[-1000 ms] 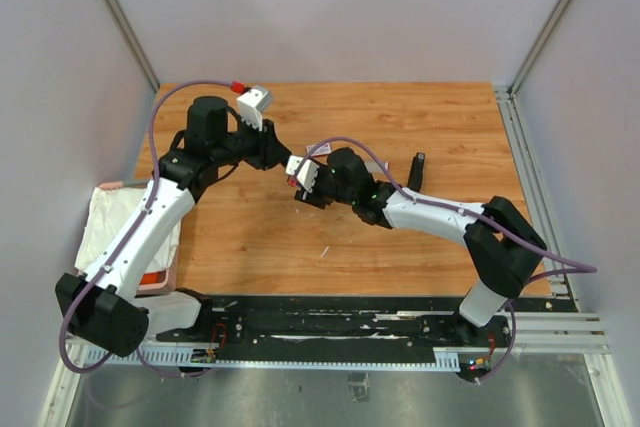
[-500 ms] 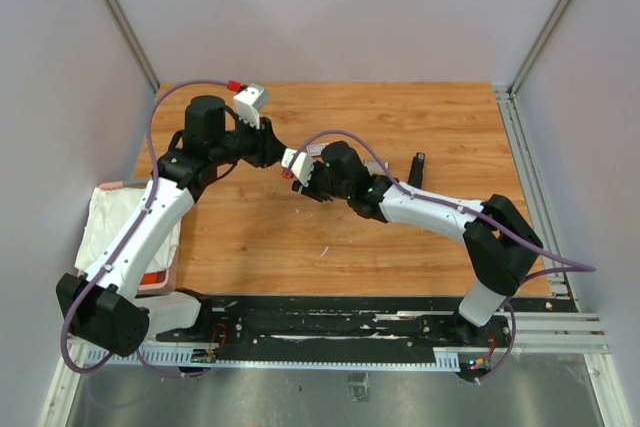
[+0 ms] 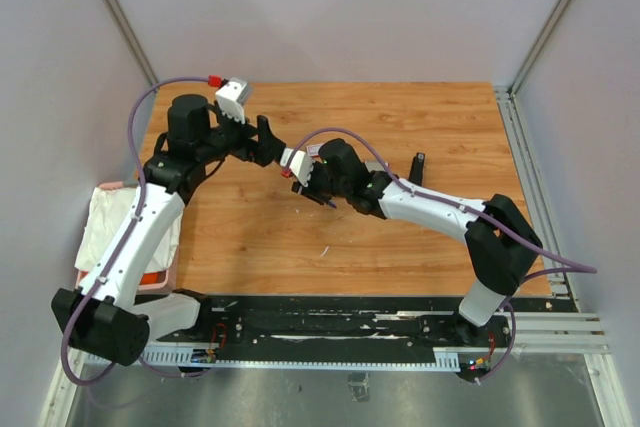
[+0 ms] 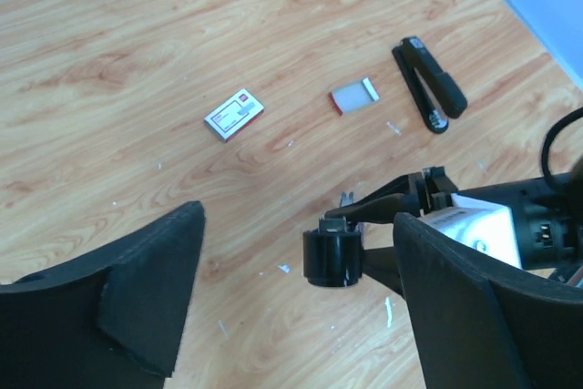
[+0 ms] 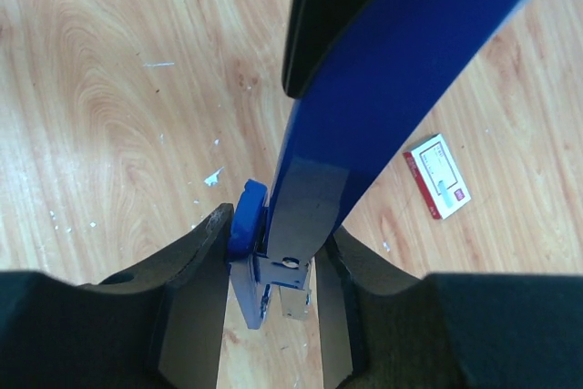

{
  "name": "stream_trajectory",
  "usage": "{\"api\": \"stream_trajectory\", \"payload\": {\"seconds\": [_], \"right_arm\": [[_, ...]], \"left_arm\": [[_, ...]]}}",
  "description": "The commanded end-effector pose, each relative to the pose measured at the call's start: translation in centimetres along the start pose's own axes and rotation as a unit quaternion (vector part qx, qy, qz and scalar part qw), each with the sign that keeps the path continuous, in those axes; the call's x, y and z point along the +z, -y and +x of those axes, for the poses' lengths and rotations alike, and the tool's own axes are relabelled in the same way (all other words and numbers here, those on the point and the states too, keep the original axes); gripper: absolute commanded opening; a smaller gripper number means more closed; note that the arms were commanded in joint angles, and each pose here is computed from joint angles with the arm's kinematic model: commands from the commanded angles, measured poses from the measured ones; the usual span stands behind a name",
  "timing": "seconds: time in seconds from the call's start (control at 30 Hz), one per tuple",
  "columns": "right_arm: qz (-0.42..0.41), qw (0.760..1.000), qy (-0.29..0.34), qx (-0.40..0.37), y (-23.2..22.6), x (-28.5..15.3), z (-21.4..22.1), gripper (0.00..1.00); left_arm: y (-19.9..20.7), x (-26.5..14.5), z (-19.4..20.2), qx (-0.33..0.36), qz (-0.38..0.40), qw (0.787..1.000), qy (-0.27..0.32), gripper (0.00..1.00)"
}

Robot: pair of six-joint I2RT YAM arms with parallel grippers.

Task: Unload the staples from the stapler
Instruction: Unload the staple at the center of the board.

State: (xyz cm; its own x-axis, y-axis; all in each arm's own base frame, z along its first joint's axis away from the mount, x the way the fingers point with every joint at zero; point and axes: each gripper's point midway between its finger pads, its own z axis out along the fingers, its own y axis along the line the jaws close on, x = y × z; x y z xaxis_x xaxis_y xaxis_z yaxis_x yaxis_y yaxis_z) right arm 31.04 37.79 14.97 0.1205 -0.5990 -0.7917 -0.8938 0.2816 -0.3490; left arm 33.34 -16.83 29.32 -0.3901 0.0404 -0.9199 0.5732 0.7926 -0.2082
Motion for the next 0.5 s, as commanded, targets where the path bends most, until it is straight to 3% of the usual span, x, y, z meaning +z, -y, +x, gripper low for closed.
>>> {"api": "stream_trajectory", "payload": {"seconds": [0.0,0.13,0.47], "right_arm": [[-0.012,0.999,0.026,0.033,0.8,-0.7,-2.5,0.25],[-0.042,0.995,0.038,0.078,1.0,-1.6,-3.4,0.25],[-0.130,0.963,0.081,0.224,0.9,-2.8,-3.7,0.25]], "left_arm": [[0.0,-2.9,-4.4,0.020,-0.005,0.997,0.068,0.94],[-1.8,-4.0,-5.0,0.015,-0.039,0.996,0.081,1.00],[-3.6,-4.3,-4.5,0.023,-0.066,0.995,0.076,0.98]]}}
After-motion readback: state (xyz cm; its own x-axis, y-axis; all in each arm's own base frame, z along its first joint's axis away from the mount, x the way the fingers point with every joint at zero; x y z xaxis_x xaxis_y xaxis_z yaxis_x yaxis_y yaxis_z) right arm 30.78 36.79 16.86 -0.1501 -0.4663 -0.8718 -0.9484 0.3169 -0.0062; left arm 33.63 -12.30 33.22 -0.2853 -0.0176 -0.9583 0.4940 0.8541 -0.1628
